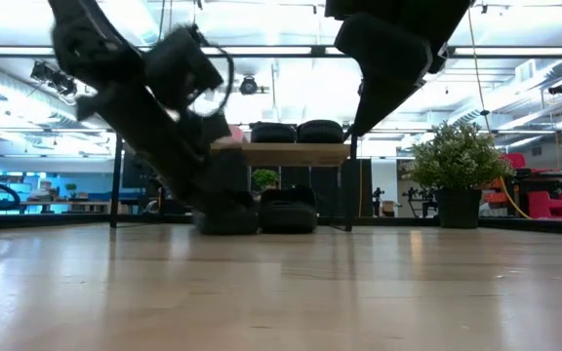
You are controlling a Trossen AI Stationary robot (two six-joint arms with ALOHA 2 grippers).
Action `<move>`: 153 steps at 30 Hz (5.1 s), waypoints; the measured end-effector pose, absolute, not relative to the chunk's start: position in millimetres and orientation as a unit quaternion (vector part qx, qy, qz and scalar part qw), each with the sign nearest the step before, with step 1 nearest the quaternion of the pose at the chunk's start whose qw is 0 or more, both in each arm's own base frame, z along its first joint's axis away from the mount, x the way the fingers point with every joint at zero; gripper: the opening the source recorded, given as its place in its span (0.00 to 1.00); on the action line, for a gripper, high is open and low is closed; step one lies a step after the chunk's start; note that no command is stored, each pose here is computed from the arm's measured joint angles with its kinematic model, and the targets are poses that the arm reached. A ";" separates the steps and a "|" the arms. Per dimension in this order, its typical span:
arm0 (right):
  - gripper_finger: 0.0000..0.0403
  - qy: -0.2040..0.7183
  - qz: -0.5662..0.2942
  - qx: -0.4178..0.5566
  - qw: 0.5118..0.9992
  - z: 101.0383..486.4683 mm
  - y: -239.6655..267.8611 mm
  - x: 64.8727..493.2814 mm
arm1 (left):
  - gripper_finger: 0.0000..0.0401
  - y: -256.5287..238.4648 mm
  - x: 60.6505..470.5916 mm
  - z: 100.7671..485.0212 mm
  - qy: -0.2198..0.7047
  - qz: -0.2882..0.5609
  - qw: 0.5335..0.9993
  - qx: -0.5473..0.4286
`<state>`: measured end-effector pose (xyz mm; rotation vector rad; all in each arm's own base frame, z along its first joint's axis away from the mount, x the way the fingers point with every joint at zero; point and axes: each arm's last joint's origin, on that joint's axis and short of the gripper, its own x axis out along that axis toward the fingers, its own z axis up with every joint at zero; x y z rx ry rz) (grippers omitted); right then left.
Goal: Pick and place slides into the shelf
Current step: Adjust the black slides under the shelf
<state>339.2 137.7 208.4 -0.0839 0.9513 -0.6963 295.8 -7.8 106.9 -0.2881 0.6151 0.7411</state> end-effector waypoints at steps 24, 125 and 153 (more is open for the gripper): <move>0.22 0.445 -0.155 -0.112 0.875 209.7 126.4 374.3 | 0.04 -40.8 281.5 180.5 0.224 0.247 0.938 -0.093; 0.06 0.520 -0.130 -0.228 0.813 141.9 -59.2 358.3 | 0.04 -51.6 273.2 190.8 0.234 0.214 0.948 -0.038; 0.38 0.521 -0.143 -0.224 0.811 142.4 -41.9 358.3 | 0.04 -51.7 273.2 190.6 0.233 0.215 0.947 -0.048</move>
